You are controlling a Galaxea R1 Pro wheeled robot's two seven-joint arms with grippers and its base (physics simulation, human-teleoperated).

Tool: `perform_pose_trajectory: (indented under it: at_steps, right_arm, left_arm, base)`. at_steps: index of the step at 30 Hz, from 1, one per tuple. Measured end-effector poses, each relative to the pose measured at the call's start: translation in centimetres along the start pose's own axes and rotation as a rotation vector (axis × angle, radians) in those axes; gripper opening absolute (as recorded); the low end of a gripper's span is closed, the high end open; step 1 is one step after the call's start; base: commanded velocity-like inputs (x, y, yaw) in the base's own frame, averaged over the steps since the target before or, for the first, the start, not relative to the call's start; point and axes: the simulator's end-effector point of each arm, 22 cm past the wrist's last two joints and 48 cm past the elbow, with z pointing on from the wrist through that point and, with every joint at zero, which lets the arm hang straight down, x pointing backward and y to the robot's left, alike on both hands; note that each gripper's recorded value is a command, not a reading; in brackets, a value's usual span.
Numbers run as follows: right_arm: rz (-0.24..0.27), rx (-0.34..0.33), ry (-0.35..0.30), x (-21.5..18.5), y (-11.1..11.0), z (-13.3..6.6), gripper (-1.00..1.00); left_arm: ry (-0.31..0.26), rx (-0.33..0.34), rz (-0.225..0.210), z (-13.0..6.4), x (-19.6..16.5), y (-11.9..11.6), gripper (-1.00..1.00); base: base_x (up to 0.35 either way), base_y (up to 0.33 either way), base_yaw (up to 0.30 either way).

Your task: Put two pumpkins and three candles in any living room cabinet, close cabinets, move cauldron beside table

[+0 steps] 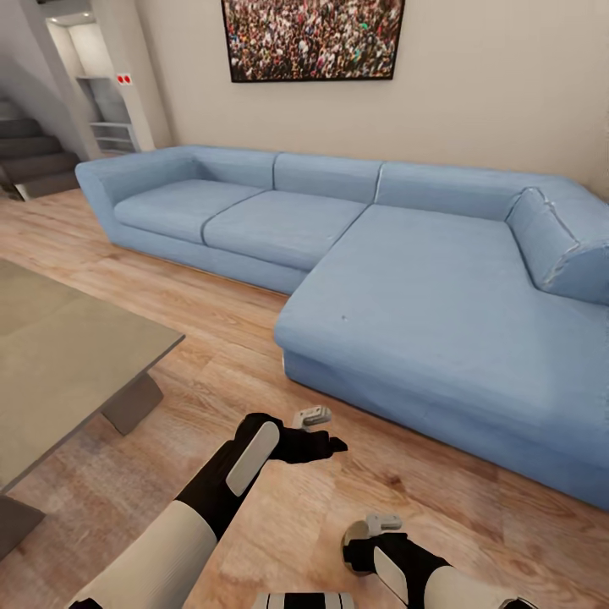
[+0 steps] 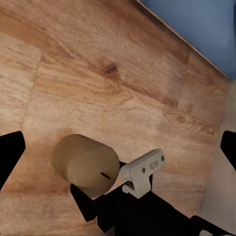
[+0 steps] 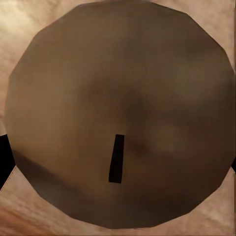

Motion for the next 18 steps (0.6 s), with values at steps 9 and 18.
perform_pose_trajectory:
  at_steps: [9, 18]
  right_arm:
    - [-0.004, -0.001, -0.051, -2.1, 0.2, -1.7, -1.0]
    - [-0.009, -0.001, -0.101, -4.1, 0.3, -3.4, -1.0]
  left_arm:
    - [-0.028, -0.012, 0.024, -1.7, -0.8, -0.9, 1.0]
    - [-0.065, -0.016, 0.053, -3.6, -1.7, -2.2, 1.0]
  base:
    - [0.0, 0.0, 0.0]
    - [0.0, 0.0, 0.0]
